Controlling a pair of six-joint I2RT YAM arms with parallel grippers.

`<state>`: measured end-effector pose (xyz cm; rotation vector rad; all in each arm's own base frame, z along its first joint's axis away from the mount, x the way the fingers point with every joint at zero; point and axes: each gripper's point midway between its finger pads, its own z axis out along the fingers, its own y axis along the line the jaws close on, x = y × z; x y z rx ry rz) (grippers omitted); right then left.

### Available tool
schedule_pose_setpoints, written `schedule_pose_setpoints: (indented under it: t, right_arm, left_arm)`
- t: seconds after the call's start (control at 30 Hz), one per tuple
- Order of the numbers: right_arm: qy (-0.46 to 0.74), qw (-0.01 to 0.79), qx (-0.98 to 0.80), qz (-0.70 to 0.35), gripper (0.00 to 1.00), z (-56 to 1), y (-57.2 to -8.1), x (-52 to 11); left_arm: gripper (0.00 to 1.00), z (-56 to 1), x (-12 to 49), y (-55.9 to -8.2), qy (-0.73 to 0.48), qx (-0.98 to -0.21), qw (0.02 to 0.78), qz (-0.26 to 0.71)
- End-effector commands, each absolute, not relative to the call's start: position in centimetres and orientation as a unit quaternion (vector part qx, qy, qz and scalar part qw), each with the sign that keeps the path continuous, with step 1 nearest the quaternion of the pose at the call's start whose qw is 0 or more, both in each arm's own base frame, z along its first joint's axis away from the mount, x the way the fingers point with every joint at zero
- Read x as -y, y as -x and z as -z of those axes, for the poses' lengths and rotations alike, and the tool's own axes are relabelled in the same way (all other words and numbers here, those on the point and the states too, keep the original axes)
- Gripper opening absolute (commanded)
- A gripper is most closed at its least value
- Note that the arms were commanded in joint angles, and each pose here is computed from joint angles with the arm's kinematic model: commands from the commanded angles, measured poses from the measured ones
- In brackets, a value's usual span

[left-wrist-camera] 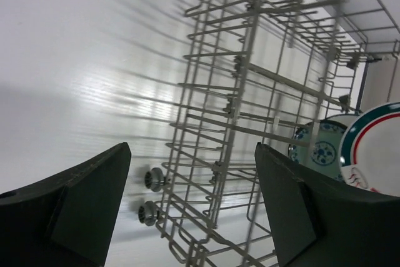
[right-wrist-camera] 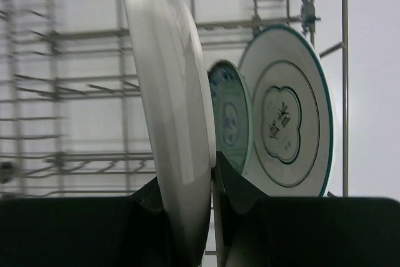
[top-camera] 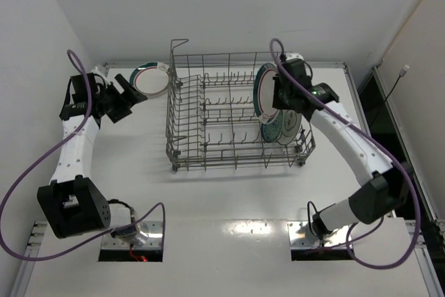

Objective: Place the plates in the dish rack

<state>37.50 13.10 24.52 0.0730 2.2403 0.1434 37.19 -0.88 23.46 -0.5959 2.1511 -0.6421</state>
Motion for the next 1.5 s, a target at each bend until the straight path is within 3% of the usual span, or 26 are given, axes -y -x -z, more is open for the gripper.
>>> schedule_pose_setpoints:
  t: [0.0, 0.37, 0.6, 0.73, 1.47]
  right_arm:
    - [-0.015, 0.428, -0.902, 0.051, 0.00, -23.6, -37.8, -11.3]
    - [-0.007, 0.407, -0.910, 0.082, 0.00, -20.4, -37.8, -10.9]
    - [-0.040, 0.482, -0.873, 0.062, 0.00, -26.9, -37.3, -10.2]
    - [-0.045, 0.487, -0.870, 0.066, 0.00, -27.7, -37.1, -9.9]
    - [0.024, 0.347, -0.938, 0.010, 0.00, -14.8, -36.2, -14.4]
  left_arm:
    - [0.78, -22.4, 0.4, -36.8, 0.239, -0.848, 0.387, 0.273]
    - [0.78, -21.9, -0.3, -37.0, 0.254, -0.843, 0.385, 0.277]
    - [0.78, -21.9, -0.4, -37.0, 0.252, -0.844, 0.388, 0.271]
    - [0.78, -21.9, -0.8, -37.0, 0.256, -0.843, 0.389, 0.269]
    - [0.78, -21.2, -0.8, -37.0, 0.260, -0.846, 0.381, 0.269]
